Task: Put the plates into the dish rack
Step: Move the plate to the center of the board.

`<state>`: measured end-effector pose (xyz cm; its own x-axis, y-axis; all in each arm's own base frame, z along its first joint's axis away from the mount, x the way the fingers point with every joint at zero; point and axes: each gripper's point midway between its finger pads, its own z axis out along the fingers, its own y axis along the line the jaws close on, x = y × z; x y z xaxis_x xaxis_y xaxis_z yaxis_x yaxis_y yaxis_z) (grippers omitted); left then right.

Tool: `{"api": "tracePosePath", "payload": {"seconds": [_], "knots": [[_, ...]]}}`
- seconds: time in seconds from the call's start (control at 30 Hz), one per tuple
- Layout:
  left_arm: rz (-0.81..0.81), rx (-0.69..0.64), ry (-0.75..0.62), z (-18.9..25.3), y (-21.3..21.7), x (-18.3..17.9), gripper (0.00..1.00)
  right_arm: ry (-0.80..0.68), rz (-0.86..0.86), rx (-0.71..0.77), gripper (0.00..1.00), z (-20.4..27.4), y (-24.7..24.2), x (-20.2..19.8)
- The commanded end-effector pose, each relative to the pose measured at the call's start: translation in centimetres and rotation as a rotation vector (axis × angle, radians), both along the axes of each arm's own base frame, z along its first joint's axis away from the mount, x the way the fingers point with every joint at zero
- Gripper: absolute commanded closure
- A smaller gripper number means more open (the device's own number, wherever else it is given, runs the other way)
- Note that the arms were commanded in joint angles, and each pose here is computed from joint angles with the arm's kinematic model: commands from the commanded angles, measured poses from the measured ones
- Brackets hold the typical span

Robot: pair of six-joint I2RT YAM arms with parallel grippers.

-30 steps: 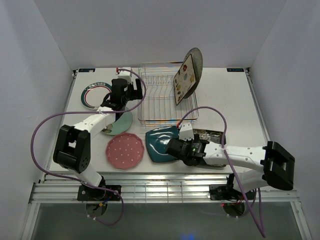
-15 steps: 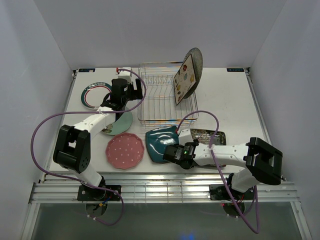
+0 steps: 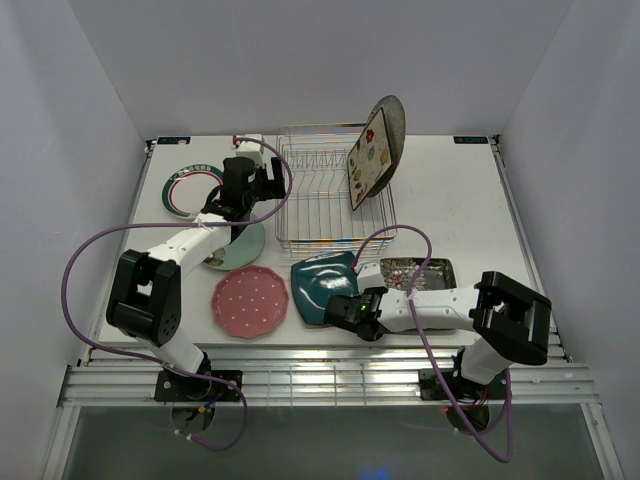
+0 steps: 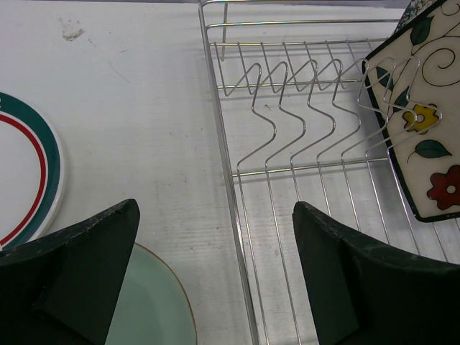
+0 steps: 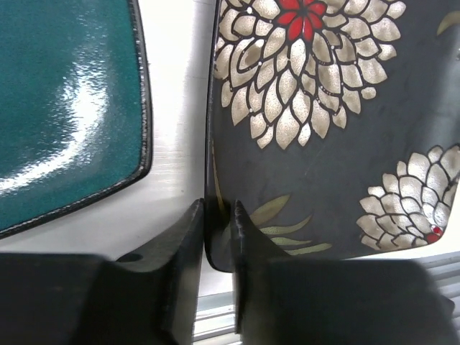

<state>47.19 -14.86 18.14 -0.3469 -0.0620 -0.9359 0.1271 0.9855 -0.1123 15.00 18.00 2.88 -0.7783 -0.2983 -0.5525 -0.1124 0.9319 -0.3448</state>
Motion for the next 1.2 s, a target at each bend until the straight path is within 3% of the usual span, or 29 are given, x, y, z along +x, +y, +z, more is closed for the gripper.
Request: {"api": "tracePosePath", "payload": {"seconds": [0.0, 0.17, 0.5, 1.17], "knots": [[-0.002, -0.019, -0.062, 2.7, 0.1, 0.1, 0.02, -0.046, -0.031, -0.011, 0.81, 0.8, -1.0, 0.3], [-0.003, -0.020, -0.063, 2.8, 0.1, 0.0, 0.02, -0.051, -0.069, -0.028, 0.88, 0.9, -2.4, -0.1], [0.000, -0.017, -0.056, 2.4, 0.2, 0.2, 0.02, -0.076, -0.105, -0.010, 0.87, 1.3, -4.0, -0.2], [0.004, -0.017, -0.061, 2.7, 0.2, 0.1, 0.02, -0.164, -0.155, 0.159, 0.86, 3.4, -4.0, 5.4]]}}
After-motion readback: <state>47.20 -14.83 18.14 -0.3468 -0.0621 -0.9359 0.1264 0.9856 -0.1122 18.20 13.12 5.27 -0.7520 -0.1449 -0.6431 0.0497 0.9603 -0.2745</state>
